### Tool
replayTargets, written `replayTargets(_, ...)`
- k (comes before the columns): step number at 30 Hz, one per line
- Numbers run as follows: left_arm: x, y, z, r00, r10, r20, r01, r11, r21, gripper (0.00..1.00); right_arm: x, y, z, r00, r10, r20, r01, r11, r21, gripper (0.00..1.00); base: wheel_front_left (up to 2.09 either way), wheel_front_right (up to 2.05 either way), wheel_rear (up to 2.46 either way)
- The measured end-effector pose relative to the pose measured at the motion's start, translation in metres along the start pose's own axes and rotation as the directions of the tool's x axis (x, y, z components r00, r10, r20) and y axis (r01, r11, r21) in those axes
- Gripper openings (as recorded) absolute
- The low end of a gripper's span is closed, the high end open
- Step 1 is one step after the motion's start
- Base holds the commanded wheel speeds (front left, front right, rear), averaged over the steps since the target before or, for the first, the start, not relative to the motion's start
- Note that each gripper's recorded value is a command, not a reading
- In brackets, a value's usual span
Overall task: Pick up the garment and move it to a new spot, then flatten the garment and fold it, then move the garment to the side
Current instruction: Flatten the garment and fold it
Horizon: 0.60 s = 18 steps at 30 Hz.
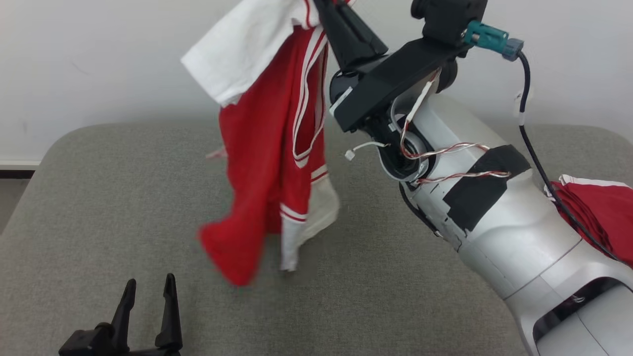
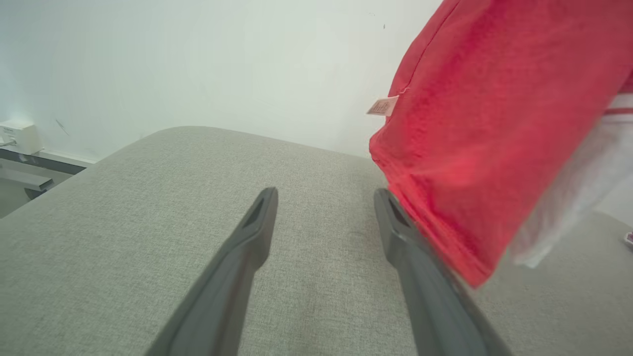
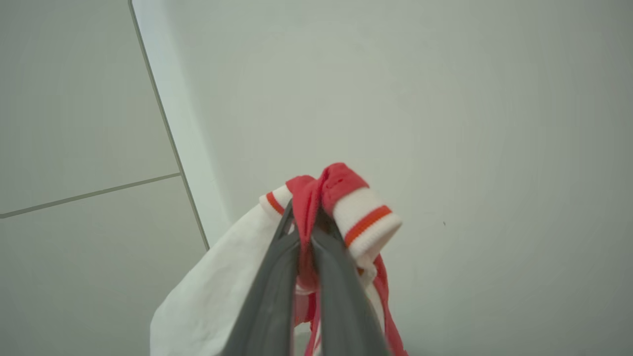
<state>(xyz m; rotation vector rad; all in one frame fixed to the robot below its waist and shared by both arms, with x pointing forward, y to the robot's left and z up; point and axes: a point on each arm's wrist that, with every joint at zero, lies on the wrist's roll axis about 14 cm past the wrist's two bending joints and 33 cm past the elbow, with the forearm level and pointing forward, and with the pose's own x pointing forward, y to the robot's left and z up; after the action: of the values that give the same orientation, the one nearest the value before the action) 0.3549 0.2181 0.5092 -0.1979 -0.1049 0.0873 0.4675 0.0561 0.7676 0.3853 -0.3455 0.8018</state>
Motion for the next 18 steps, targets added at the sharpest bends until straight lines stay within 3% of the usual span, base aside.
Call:
replayTargets(5, -0.002, 0.003, -0.002, 1.0, 0.01, -0.006, -0.01, 1.0, 0.001, 1.0, -0.02, -0.052, -0.028, 0.983, -0.168, -0.068, 0.168, 0.986, -0.015, 0.0, 0.0, 0.0, 0.0)
replayTargets(8, -0.002, 0.001, -0.005, 1.0, 0.007, -0.015, -0.007, 1.0, 0.0, 1.0, -0.059, -0.091, -0.071, 0.937, -0.301, -0.176, 0.304, 0.952, -0.011, 0.0, 0.0, 0.0, 0.0)
replayTargets(12, 0.002, -0.004, -0.008, 1.0, -0.006, -0.023, 0.006, 1.0, -0.006, 1.0, -0.117, -0.132, -0.111, 0.855, -0.442, -0.272, 0.463, 0.886, 0.014, 0.0, 0.0, 0.0, 0.0)
replayTargets(18, 0.011, -0.014, -0.012, 0.999, -0.035, -0.03, 0.035, 0.999, -0.009, 1.0, -0.211, -0.187, -0.133, 0.71, -0.62, -0.335, 0.653, 0.757, -0.016, 0.0, 0.0, 0.0, 0.0)
